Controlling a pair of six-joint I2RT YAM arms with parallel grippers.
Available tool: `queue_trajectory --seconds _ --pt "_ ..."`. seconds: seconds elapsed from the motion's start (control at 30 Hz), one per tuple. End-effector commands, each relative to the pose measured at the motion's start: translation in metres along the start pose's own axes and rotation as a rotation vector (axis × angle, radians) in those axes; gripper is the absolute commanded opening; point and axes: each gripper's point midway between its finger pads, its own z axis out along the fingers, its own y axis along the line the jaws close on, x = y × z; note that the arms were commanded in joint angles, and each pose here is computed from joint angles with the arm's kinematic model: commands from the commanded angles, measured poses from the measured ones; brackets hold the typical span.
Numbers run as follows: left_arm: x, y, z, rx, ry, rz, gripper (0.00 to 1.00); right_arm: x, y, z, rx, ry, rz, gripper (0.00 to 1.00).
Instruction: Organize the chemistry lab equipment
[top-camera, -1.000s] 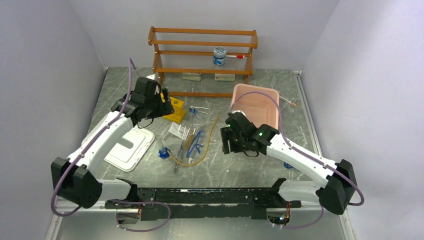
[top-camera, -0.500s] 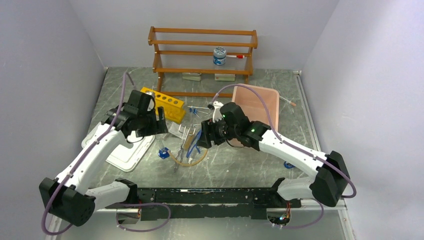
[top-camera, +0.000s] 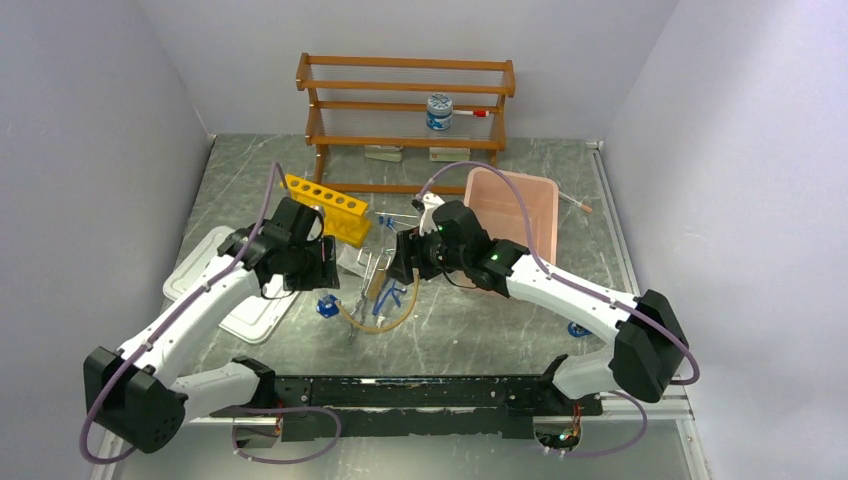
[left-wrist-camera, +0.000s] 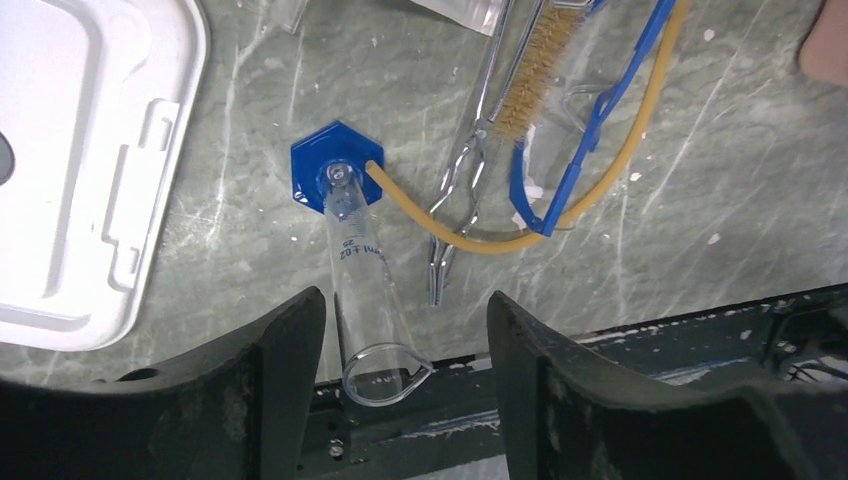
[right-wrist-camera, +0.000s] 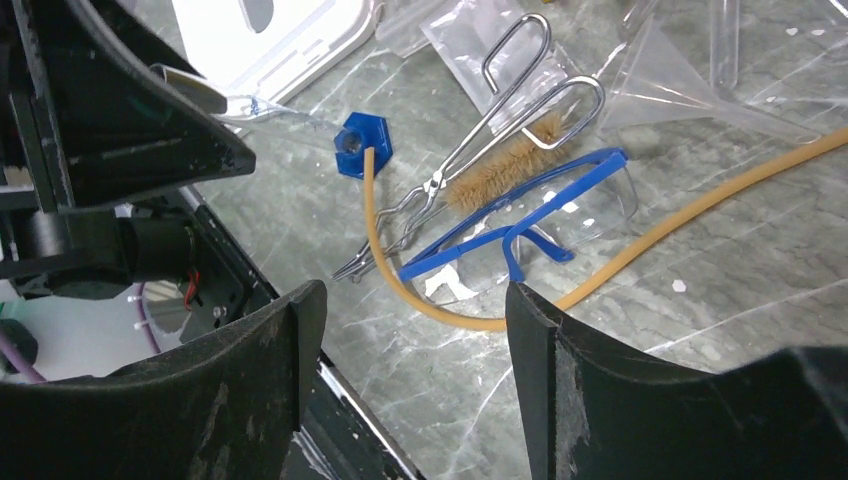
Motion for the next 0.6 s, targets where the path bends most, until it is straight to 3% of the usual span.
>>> queue_trajectory --seconds 0.0,0.3,0.57 --pt "-0.010 0.004 0.000 -0.025 -0.130 0.033 0.62 -0.018 -0.001 0.004 0.024 -0.065 0.001 0.69" --pt "-0.018 0.008 0.010 -0.076 -0.193 0.083 0.54 -0.017 -0.005 0.007 0.042 -0.064 0.016 0.67" --pt "-0.025 0.005 0.009 -0.095 -0.219 0.124 0.32 -0.020 -0.003 0.003 0.037 -0.076 0.015 0.66"
